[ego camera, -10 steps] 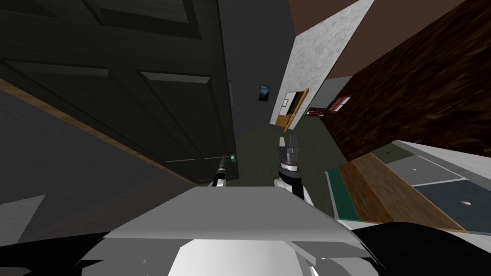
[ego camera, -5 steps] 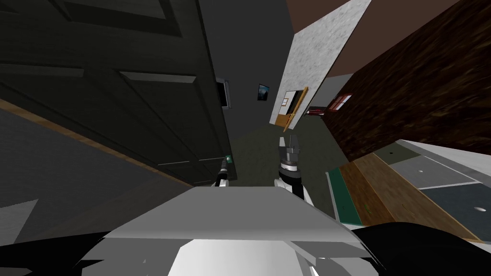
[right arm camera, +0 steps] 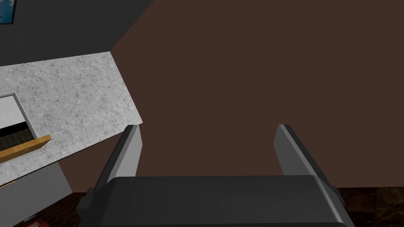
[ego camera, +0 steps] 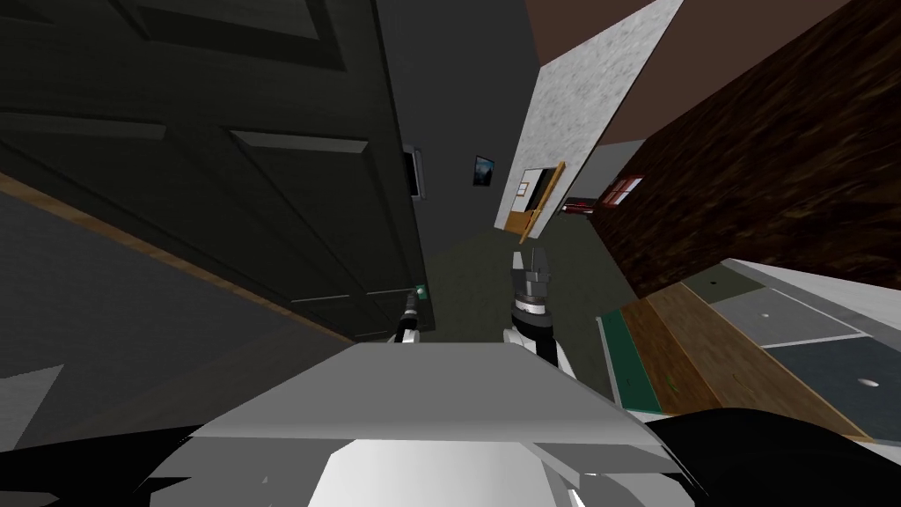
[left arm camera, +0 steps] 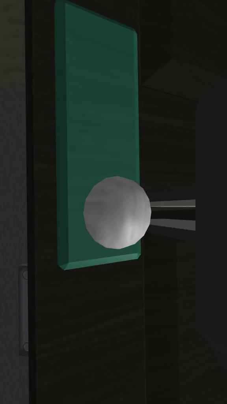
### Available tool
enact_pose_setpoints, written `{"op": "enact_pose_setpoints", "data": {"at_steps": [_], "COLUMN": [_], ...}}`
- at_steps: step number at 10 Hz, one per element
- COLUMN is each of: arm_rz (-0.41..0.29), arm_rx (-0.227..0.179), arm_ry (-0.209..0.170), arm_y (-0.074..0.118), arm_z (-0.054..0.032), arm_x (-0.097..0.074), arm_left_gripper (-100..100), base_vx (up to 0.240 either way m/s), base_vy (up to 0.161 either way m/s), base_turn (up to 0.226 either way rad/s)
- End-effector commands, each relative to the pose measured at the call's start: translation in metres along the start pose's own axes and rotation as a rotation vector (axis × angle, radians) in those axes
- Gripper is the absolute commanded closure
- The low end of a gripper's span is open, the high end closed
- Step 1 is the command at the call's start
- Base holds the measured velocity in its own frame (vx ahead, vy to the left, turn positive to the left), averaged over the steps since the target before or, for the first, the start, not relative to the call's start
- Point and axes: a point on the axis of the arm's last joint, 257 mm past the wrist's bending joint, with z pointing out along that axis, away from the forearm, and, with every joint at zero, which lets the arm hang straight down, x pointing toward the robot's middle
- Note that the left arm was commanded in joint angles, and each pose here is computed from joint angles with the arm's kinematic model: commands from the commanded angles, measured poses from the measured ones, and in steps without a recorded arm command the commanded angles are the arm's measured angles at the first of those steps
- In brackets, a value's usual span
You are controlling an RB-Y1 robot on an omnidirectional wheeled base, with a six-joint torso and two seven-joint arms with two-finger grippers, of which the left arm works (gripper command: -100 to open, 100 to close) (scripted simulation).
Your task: Push the door open
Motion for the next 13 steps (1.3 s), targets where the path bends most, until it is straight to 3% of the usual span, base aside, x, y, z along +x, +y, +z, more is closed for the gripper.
{"op": "enact_pose_setpoints", "data": {"at_steps": [1, 2, 4, 7, 8, 9, 10, 13], "arm_rz": [0.017, 0.031, 0.038, 0.003, 0.003, -0.023, -0.031, 0.007], "arm_rx": [0.002, 0.001, 0.001, -0.002, -0.002, -0.005, -0.005, -0.003], "arm_ry": [-0.028, 0.002, 0.023, 0.057, 0.057, 0.069, 0.071, 0.066], "arm_y": [-0.001, 0.001, 0.0, -0.002, -0.002, -0.004, -0.005, -0.002], "arm_z": [0.0032, -0.0009, -0.0044, -0.013, -0.013, -0.0169, -0.0177, -0.0147], "arm_x": [-0.021, -0.011, -0.002, 0.034, 0.034, 0.053, 0.058, 0.038], "arm_left_gripper": [100, -100, -100, -100, -100, -100, -100, -100], "base_vx": [0.1, -0.004, -0.136, -0.167, -0.118, -0.139, -0.147, 0.061], "base_vy": [-0.028, 0.004, 0.037, 0.004, -0.027, -0.065, -0.117, 0.009], "base_turn": [0.069, 0.183, 0.142, 0.127, 0.04, 0.059, 0.065, 0.0]}}
